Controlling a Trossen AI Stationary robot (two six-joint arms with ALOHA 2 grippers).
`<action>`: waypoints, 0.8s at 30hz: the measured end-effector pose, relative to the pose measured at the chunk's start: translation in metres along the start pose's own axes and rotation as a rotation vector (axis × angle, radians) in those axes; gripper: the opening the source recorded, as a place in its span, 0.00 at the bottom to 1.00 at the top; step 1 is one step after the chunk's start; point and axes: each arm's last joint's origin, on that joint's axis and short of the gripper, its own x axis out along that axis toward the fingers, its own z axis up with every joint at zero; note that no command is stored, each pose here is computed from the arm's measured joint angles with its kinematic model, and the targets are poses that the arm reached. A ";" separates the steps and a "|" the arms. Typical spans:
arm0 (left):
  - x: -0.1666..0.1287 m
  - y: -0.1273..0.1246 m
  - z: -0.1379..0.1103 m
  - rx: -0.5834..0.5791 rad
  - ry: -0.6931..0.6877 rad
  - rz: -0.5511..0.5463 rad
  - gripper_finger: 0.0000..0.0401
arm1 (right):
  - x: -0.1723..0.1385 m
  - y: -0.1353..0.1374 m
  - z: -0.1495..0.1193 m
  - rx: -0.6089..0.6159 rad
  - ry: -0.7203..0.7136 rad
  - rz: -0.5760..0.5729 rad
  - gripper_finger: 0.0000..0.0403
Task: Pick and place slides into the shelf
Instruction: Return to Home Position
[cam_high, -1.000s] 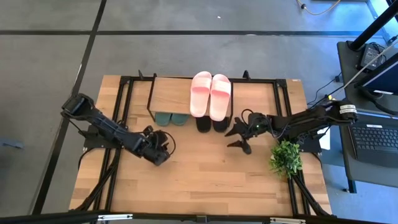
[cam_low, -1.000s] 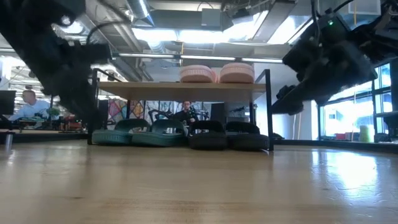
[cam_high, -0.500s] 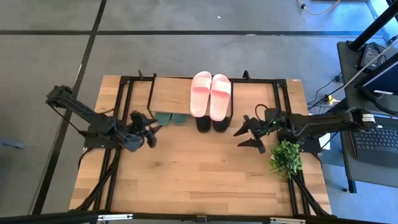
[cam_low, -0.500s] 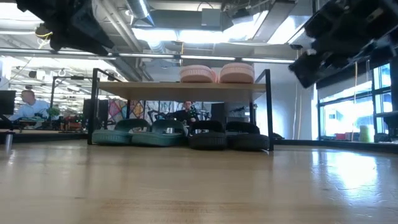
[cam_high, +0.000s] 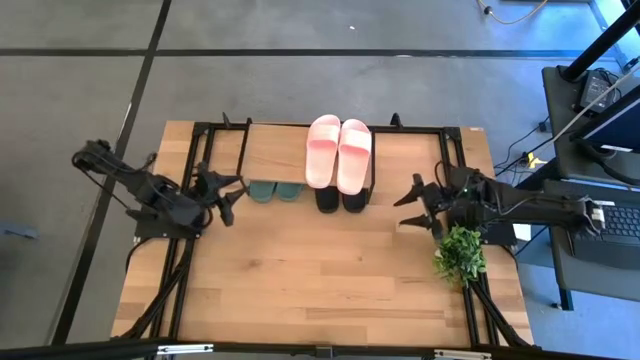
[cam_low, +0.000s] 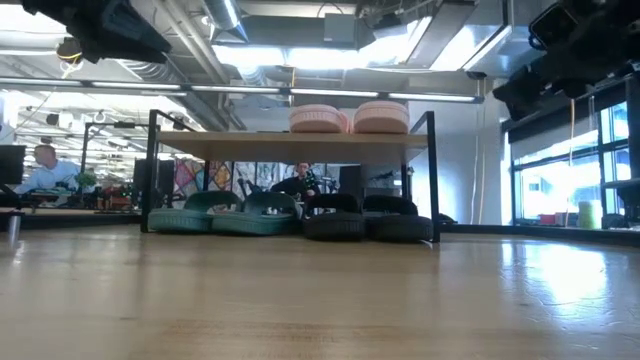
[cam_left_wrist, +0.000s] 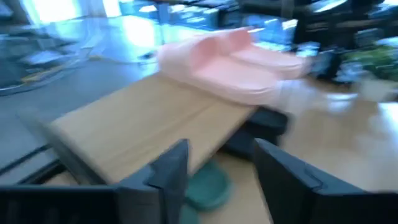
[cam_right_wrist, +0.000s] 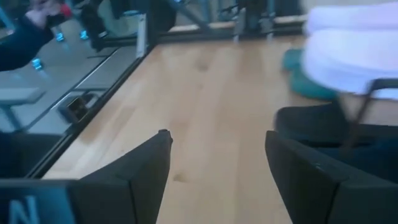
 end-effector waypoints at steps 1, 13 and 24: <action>-0.001 0.002 -0.001 -0.002 -0.013 -0.029 0.42 | -0.002 -0.001 0.001 -0.001 -0.011 -0.018 0.64; 0.004 0.031 -0.031 0.002 -0.258 -0.318 0.42 | -0.019 -0.018 0.003 -0.002 -0.076 -0.078 0.64; 0.009 0.056 -0.052 -0.003 -0.230 -0.146 0.42 | -0.033 -0.030 -0.009 0.023 -0.109 -0.214 0.64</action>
